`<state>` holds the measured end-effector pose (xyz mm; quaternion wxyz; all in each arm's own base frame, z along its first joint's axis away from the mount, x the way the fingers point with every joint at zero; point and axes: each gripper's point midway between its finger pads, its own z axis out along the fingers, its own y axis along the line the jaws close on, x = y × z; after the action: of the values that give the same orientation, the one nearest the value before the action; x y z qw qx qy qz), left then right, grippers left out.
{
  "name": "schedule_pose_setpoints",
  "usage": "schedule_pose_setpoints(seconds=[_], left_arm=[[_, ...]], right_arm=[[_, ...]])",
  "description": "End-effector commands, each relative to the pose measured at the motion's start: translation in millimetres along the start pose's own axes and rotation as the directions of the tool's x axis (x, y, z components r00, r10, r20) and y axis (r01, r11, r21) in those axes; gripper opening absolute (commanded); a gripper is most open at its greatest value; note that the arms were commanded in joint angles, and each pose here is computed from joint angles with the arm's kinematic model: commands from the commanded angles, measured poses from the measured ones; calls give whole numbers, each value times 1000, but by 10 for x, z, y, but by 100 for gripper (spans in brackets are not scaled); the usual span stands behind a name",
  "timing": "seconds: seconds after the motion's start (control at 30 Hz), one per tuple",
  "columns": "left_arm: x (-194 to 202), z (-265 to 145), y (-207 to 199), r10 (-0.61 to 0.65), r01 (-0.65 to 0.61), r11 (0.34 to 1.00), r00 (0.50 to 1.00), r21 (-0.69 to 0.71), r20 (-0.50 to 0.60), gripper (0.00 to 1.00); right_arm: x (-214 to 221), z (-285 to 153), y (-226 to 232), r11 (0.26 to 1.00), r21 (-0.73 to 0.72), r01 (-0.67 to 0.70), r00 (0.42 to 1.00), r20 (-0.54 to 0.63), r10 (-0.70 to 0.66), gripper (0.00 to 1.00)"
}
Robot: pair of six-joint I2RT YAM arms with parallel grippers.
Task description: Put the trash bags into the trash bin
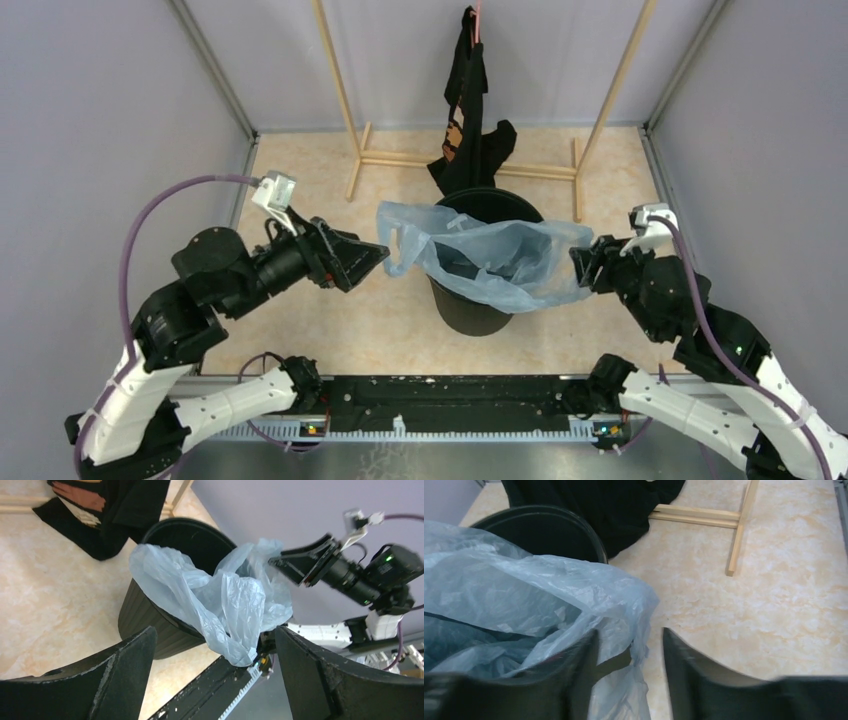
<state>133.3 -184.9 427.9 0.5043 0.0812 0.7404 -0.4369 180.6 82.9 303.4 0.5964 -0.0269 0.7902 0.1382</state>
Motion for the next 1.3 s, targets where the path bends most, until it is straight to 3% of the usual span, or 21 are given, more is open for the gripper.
schedule_pose_setpoints(seconds=[0.0, 0.07, 0.27, 0.47, 0.57, 0.7, 0.93, 1.1, 1.27], left_arm=[[441, 270, 76, 30, -31, 999, 981, -5, -193, 90], [512, 327, 130, 30, -35, 999, 978, -21, -208, 80], [635, 358, 334, 23, -42, 995, 978, -88, -207, 35], [815, 391, 446, 20, -48, 993, 969, -107, -245, 13], [892, 412, 508, 26, -61, 990, 963, -123, -268, 8], [974, 408, 616, 40, -91, 983, 953, -159, -299, 5], [1018, 387, 682, 52, -109, 979, 950, -173, -308, 6], [991, 385, 636, 60, -108, 983, 953, -148, -296, 7], [981, 365, 629, 66, -110, 984, 955, -140, -289, 6]], right_arm=[[-254, -37, 116, 998, -50, 28, 999, 35, -26, 56], [-270, 9, 193, 993, -69, 94, 996, 3, -94, 65], [-457, 120, 329, 971, -82, 223, 974, -21, -225, 82], [-517, 371, 596, 948, -136, 287, 957, 6, -288, 74], [-467, 527, 682, 944, -135, 302, 952, -9, -306, 64], [-404, 704, 698, 941, -111, 319, 946, -31, -324, 64], [-387, 661, 698, 928, -150, 342, 934, -55, -353, 85], [-577, 401, 637, 921, -173, 350, 932, -38, -361, 95], [-625, 316, 706, 879, -243, 409, 907, 5, -421, 97]])
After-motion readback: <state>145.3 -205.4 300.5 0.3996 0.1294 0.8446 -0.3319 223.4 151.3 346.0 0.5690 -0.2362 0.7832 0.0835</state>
